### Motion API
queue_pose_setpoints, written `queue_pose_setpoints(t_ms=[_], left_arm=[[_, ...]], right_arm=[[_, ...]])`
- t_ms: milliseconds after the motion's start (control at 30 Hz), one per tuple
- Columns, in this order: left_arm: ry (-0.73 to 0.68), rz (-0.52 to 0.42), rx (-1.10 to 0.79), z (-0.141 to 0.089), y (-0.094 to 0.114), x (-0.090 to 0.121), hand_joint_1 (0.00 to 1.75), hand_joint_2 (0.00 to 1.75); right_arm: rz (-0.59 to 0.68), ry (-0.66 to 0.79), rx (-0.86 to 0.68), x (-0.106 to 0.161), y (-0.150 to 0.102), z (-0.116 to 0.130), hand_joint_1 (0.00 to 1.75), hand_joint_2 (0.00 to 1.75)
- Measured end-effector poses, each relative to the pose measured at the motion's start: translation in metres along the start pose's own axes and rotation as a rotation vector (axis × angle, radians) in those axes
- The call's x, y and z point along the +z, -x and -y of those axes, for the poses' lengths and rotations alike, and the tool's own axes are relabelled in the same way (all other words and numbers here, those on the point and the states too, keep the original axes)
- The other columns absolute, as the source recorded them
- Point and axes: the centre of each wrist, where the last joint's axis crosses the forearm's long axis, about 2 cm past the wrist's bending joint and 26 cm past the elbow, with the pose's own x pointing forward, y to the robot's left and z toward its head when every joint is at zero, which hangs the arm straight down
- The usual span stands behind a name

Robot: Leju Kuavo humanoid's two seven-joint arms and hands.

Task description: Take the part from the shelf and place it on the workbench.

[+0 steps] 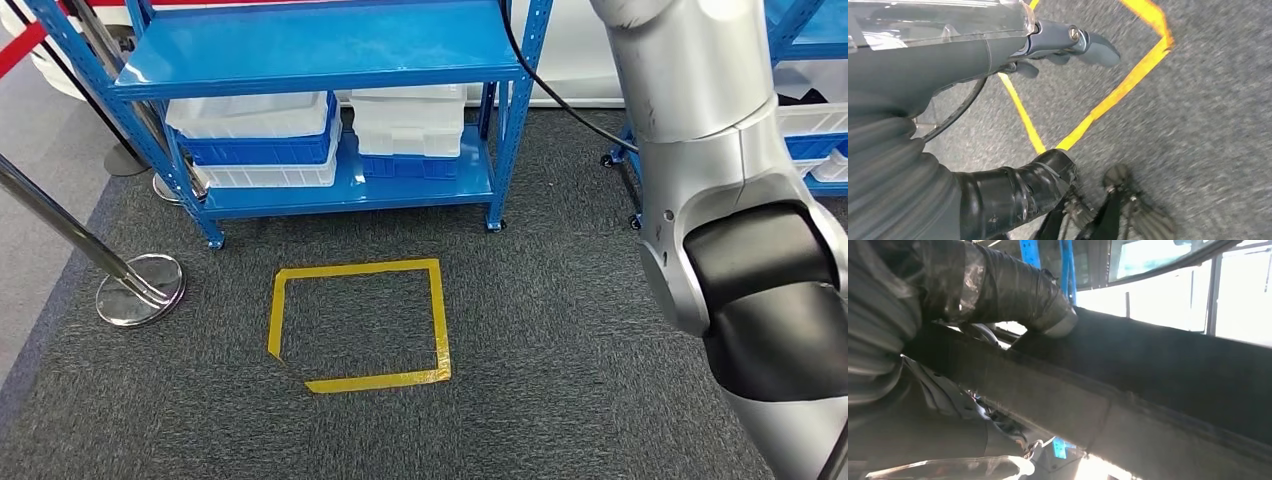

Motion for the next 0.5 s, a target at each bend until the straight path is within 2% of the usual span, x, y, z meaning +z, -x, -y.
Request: queue_pose_setpoints(t_ms=[500], left_arm=[[-0.002,0.004,0.004,-0.0008,-0.0013,-0.0004,0.0,1.75]], right_arm=[[0.0,-0.001,-0.005,-0.0008,0.0,-0.0011,1.75,1.75]])
